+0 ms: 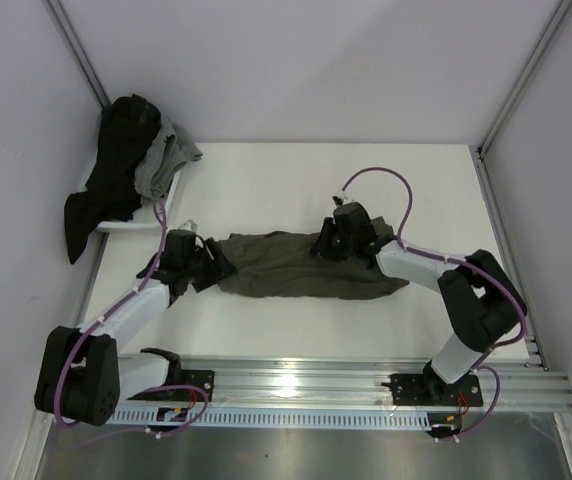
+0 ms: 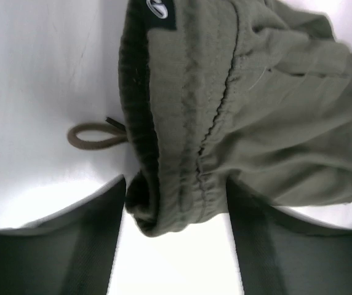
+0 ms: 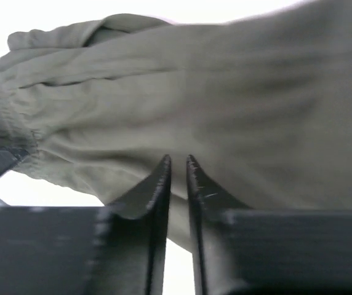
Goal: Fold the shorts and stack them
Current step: Fold the shorts
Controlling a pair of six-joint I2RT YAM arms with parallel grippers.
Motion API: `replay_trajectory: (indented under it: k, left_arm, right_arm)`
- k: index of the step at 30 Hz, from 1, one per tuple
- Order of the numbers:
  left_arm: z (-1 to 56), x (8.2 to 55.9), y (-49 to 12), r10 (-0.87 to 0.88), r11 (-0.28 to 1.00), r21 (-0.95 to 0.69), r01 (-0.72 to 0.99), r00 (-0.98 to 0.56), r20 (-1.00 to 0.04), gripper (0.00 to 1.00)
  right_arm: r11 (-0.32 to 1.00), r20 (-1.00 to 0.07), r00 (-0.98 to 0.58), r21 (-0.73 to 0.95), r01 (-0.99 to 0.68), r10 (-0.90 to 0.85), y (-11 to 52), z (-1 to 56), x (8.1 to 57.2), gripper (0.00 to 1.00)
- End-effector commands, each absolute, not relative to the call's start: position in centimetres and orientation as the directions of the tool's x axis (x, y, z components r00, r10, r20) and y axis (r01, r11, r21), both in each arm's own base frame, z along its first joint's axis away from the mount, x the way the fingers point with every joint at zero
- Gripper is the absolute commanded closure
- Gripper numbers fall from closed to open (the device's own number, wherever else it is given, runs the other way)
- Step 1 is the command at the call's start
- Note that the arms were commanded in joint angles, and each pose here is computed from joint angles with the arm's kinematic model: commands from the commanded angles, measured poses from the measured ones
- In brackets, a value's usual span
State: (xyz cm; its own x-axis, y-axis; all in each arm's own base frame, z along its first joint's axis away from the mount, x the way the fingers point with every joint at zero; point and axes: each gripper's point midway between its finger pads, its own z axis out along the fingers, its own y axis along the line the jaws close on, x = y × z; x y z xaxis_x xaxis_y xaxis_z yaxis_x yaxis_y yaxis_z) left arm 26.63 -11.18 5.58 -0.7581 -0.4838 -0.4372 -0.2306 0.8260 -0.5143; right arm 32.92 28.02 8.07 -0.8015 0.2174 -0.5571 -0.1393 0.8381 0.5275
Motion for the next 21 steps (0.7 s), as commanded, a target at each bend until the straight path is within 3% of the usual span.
replay_trajectory:
  k: [1,2,3,8,21]
  left_arm:
    - [5.9,26.9,-11.2,-0.488,0.827,-0.512,-0.234,-0.751,-0.445,0.27]
    - [6.3,27.0,-11.3,-0.486,0.827,-0.518,-0.221,-0.745,-0.457,0.18]
    - [6.3,27.1,-11.2,-0.485,0.827,-0.517,-0.219,-0.743,-0.46,0.01]
    - [6.7,27.4,-10.6,-0.5,0.823,-0.523,-0.219,-0.717,-0.486,0.01]
    - [3.8,29.2,-10.1,-0.559,0.769,-0.591,-0.245,-0.706,-0.434,0.01]
  right_arm:
    - [0.775,-0.602,-0.764,0.589,-0.229,0.232,31.3,10.2,35.0,0.89]
    - [0.763,-0.603,-0.762,0.6,-0.24,0.235,31.8,10.4,35.2,0.93]
    - [0.762,-0.595,-0.767,0.605,-0.231,0.24,32.0,9.7,35.4,1.0]
    - [0.773,-0.578,-0.781,0.598,-0.211,0.234,32.5,7.8,36.1,1.0]
    - [0.805,-0.527,-0.824,0.571,-0.162,0.209,32.1,3.1,36.8,1.0]
